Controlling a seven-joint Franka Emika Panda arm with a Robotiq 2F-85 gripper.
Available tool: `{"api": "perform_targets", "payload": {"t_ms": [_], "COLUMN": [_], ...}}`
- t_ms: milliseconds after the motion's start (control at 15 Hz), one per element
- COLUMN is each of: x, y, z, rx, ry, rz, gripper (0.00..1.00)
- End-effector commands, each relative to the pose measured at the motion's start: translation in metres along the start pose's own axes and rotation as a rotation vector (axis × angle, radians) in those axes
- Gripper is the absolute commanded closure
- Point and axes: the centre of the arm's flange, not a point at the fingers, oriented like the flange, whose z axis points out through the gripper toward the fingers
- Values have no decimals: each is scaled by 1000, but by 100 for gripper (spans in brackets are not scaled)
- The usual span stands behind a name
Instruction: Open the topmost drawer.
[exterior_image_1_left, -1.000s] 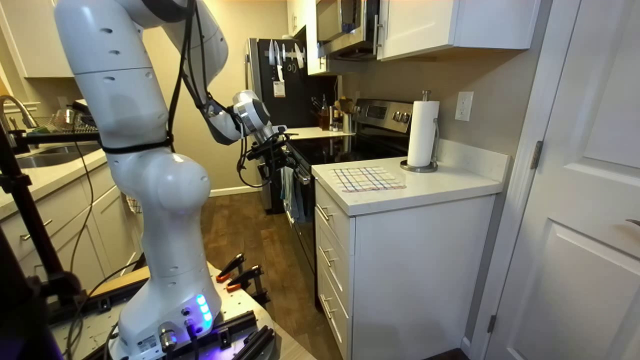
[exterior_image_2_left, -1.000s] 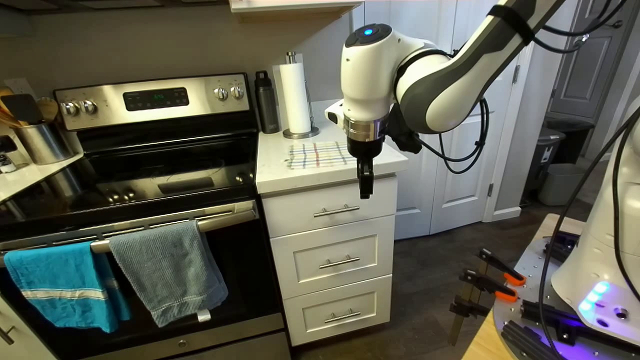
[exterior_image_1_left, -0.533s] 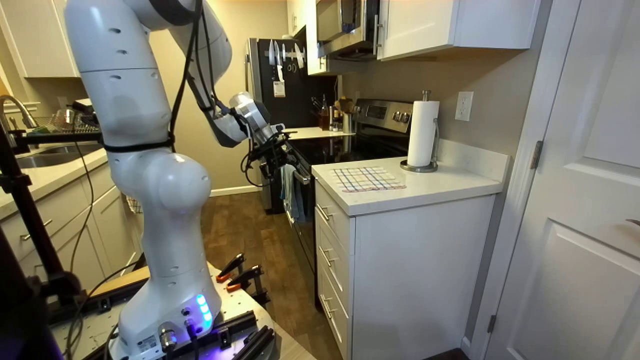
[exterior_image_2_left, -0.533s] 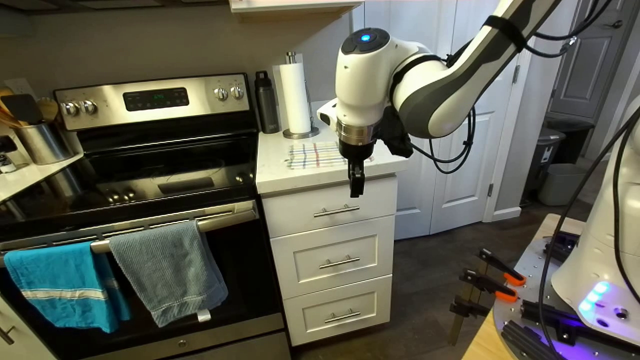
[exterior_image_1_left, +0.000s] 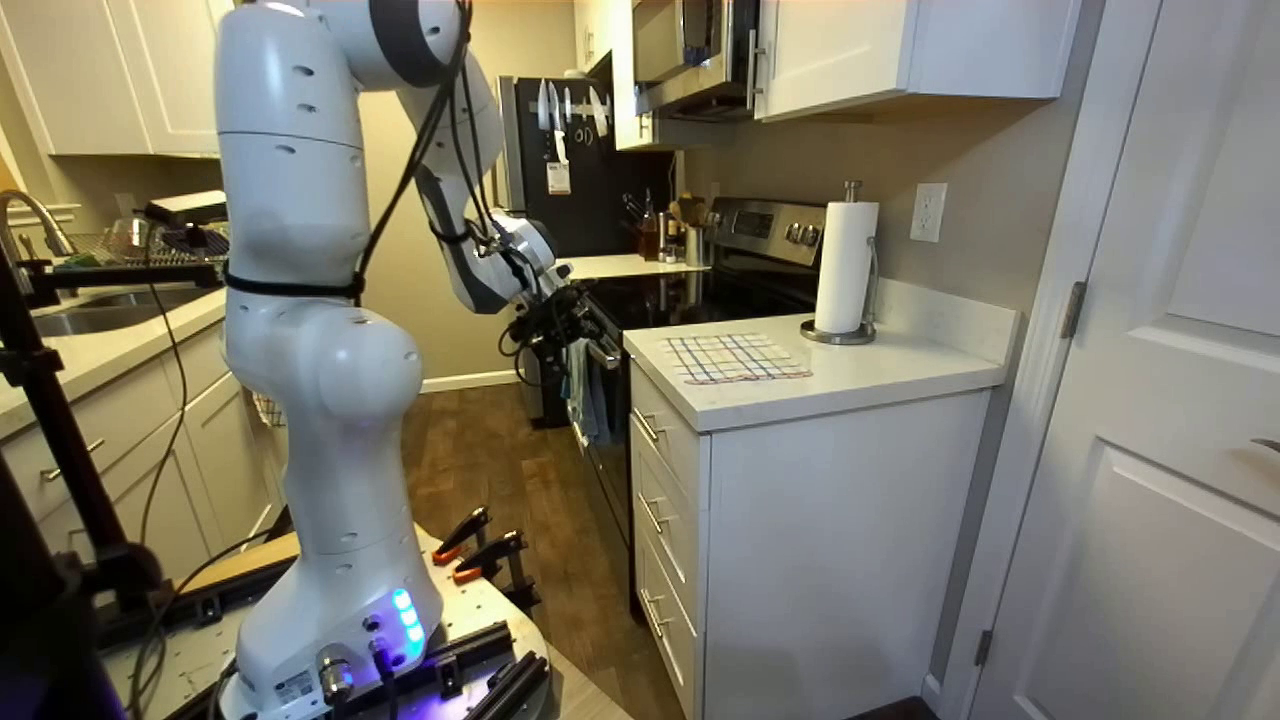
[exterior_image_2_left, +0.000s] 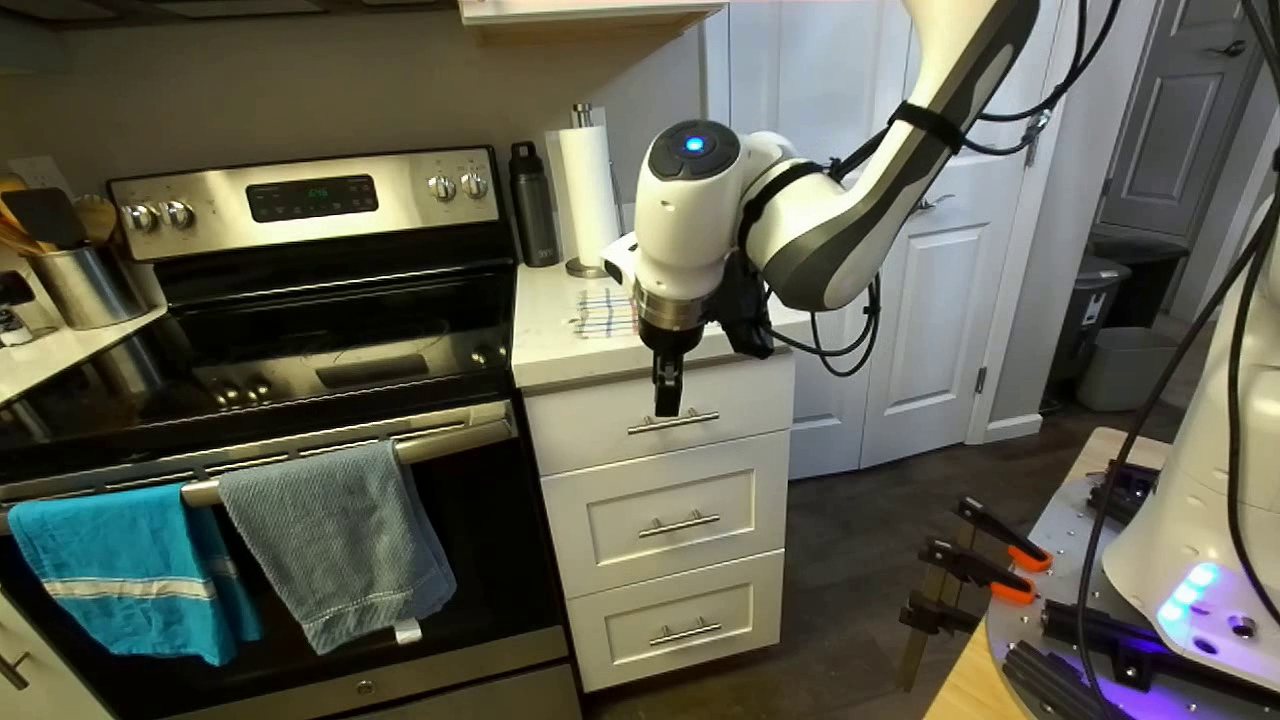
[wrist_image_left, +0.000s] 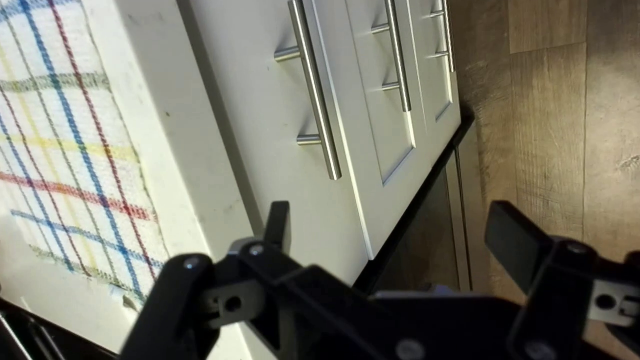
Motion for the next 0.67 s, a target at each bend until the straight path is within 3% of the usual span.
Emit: {"api": "perform_targets", "payload": {"t_ms": [0,600], "x": [22,37], "y": [-13,-16], "z": [45,106], "rx": [3,5], "ry": [39,33], "rz": [15,13], "gripper": [0,0]}}
